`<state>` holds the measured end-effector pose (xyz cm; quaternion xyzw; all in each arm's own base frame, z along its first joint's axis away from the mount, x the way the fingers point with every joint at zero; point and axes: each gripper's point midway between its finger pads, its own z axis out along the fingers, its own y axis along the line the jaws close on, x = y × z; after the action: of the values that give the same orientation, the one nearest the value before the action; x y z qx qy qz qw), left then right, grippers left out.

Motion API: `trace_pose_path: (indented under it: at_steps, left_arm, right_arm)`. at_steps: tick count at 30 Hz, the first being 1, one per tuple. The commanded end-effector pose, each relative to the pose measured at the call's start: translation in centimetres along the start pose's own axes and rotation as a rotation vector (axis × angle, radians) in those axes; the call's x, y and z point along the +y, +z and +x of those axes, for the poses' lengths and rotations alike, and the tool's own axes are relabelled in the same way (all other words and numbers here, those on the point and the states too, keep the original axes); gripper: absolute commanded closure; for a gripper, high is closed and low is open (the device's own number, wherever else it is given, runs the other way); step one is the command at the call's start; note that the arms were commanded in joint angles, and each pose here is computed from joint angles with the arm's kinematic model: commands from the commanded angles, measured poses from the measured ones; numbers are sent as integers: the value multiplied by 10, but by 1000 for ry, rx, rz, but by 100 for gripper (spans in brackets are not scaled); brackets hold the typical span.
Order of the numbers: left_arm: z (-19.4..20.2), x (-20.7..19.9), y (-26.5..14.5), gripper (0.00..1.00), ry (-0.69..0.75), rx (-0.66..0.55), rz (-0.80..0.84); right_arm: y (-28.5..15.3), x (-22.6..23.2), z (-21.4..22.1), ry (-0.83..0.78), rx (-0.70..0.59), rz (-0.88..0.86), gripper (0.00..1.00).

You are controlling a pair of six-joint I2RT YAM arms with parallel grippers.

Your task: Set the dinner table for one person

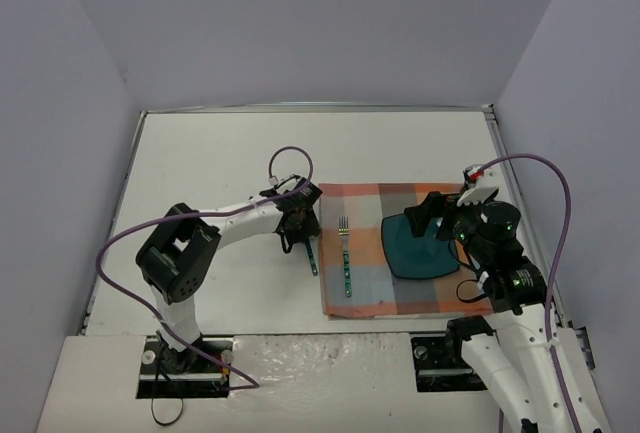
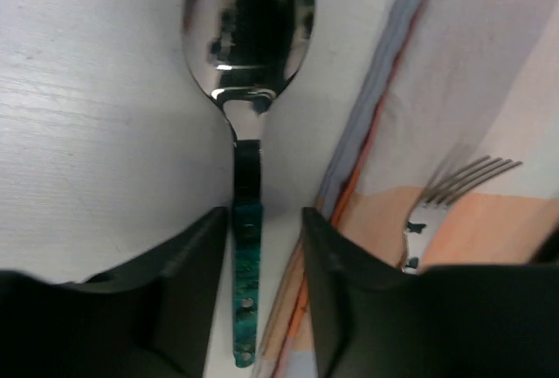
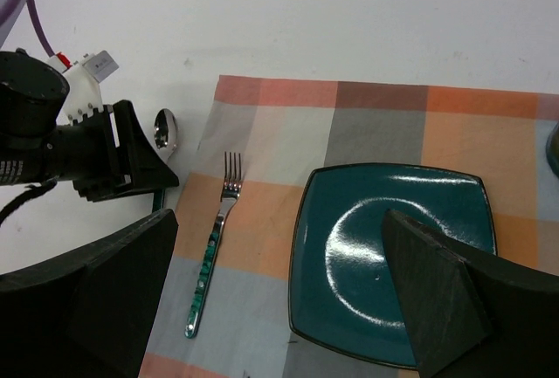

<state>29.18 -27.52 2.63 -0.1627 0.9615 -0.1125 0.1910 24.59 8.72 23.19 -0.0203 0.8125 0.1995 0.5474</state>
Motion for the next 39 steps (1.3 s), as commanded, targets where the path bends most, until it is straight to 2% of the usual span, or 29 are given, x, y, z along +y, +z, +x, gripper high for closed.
trace_pose_path:
  at_steps: [1, 3, 9, 12, 16, 20, 21, 23, 29, 32, 34, 37, 39]
  left_arm:
    - [32, 37, -1, 56, -1, 126, -116]
    - [28, 36, -5, 45, 6, 115, -114]
    - [-1, 30, -36, 23, 51, 41, -79]
    - [-32, 38, -61, 12, 80, -37, -73]
    - [-90, 69, -93, 4, 59, -157, -77]
    - [-133, 103, -123, 3, 47, -247, -55]
    - [-137, 106, -126, 3, 64, -252, -40]
    - [-150, 117, -134, 3, 76, -282, -21]
    - [-178, 146, -167, 3, 113, -398, -36]
    - [-188, 157, -181, 3, 125, -433, -50]
    - [-194, 174, -191, 3, 128, -458, -114]
    - [-197, 189, -199, 3, 114, -506, -169]
    - [-196, 189, -199, 3, 106, -525, -147]
  right_arm:
    - [10, 11, -3, -24, -4, -55, 0]
    - [14, 11, 1, -22, 17, -57, 0]
    - [36, 22, 20, -6, 98, -72, 0]
    - [52, 37, 33, -21, 140, -76, 0]
    - [70, 80, 60, -90, 211, -114, 0]
    - [97, 109, 93, -165, 293, -77, 0]
    - [101, 116, 88, -164, 276, -74, 0]
    - [114, 128, 106, -190, 318, -63, 1]
    - [148, 170, 135, -251, 364, -56, 9]
    - [166, 172, 147, -263, 380, -17, 15]
    - [177, 179, 146, -267, 369, 2, 20]
    - [189, 187, 150, -277, 379, 25, 34]
    - [195, 189, 154, -272, 389, 36, 35]
